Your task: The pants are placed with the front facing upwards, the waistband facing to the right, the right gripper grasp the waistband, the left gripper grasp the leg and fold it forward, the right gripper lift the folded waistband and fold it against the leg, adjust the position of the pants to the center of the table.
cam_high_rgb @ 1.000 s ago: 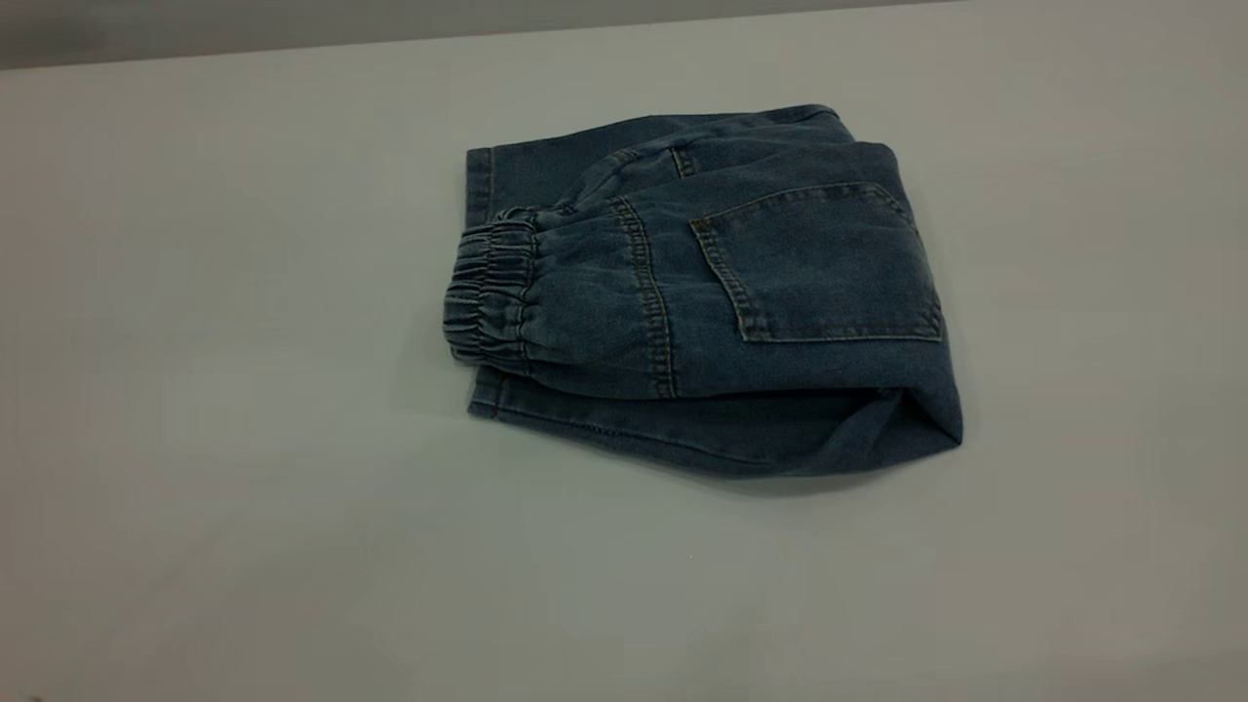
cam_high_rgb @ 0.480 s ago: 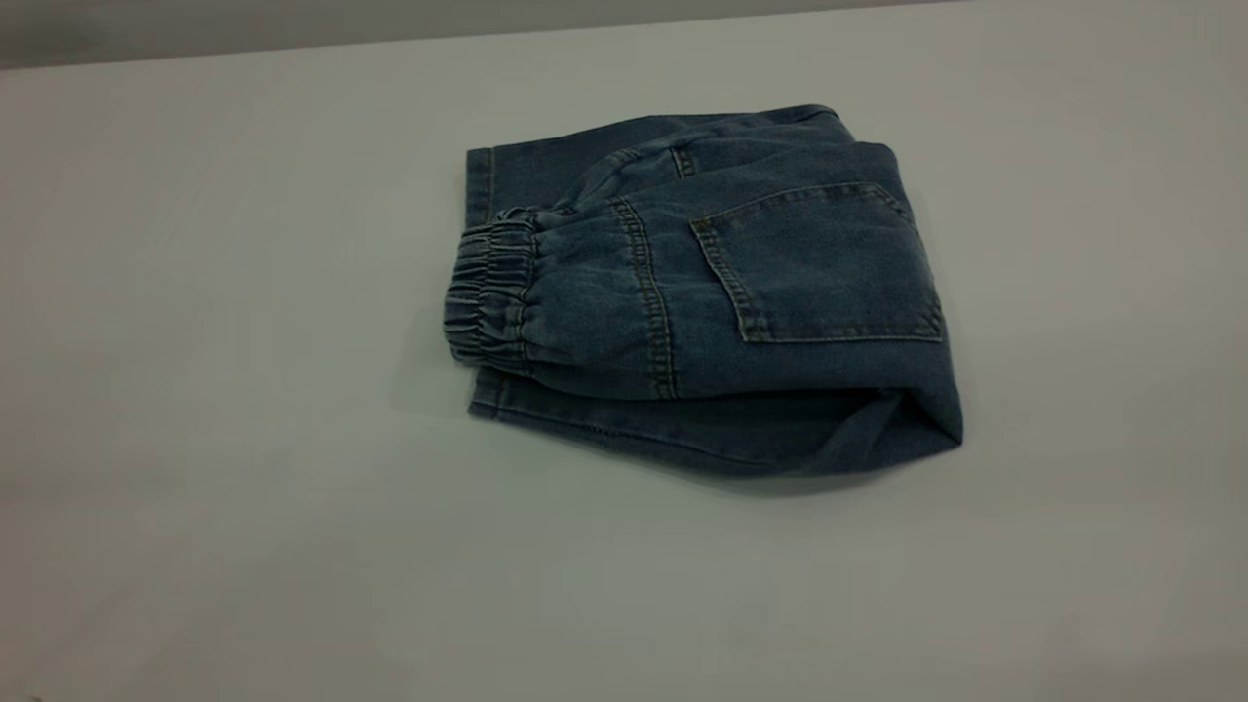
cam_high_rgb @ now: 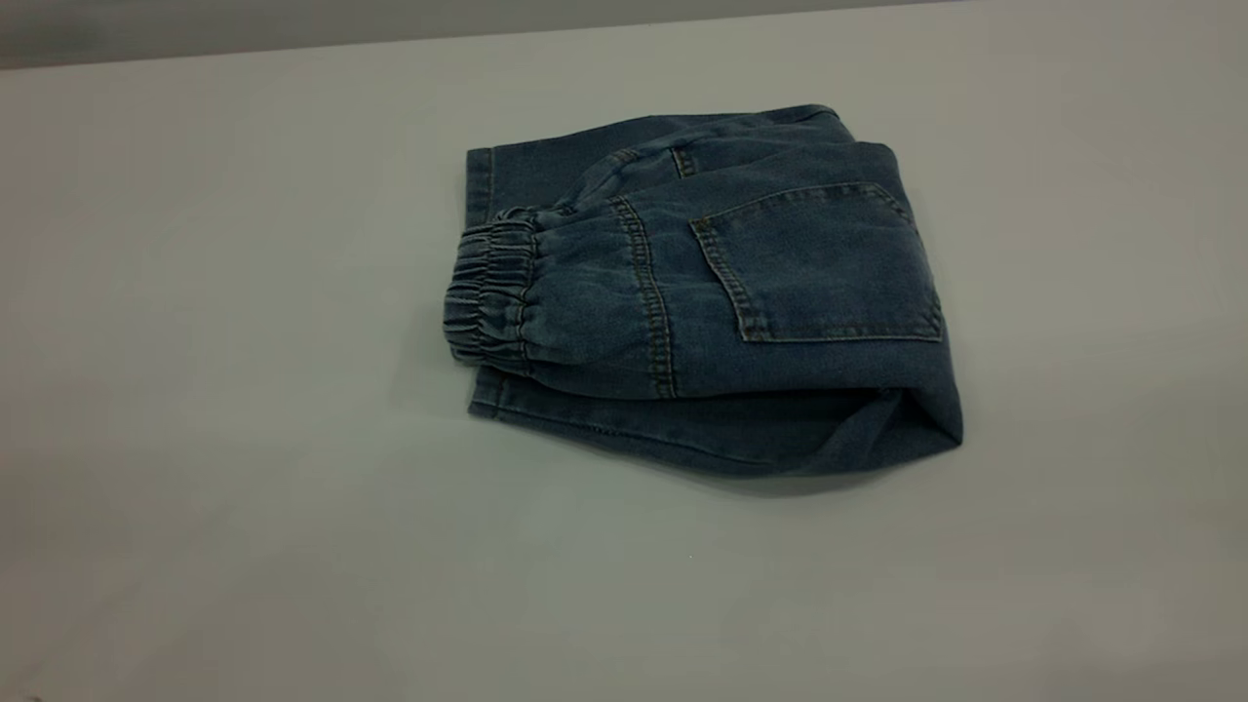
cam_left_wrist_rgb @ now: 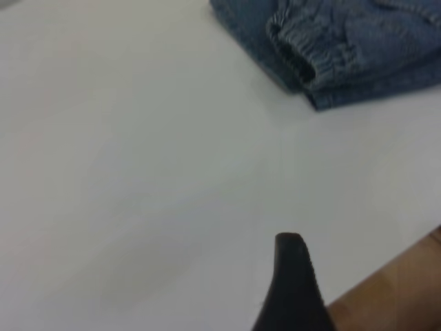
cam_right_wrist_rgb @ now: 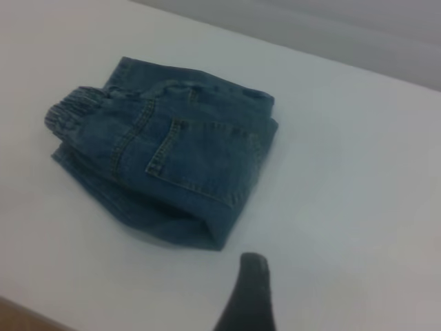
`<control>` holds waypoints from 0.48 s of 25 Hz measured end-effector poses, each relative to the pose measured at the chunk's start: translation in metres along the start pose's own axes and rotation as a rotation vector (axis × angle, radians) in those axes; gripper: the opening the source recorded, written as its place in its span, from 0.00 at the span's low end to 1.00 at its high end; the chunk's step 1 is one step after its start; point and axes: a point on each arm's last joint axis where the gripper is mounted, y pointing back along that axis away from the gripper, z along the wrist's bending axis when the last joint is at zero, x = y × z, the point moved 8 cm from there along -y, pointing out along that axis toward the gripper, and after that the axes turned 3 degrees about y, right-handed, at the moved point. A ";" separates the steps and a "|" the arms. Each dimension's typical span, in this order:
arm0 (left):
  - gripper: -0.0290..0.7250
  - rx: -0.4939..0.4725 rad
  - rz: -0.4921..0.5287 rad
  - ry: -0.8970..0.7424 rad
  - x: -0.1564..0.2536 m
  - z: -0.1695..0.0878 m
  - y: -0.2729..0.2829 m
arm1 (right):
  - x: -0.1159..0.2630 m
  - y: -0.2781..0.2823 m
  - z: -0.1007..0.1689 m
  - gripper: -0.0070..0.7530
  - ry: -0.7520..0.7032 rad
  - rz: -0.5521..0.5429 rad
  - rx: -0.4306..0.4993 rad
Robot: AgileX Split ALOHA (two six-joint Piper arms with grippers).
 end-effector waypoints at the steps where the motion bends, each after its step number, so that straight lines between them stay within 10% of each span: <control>1: 0.65 -0.001 0.013 -0.003 0.003 0.000 -0.003 | 0.000 0.000 0.000 0.76 -0.001 0.000 -0.001; 12: 0.65 -0.006 0.049 -0.013 0.012 -0.001 -0.012 | -0.002 0.000 0.006 0.76 -0.020 -0.009 -0.037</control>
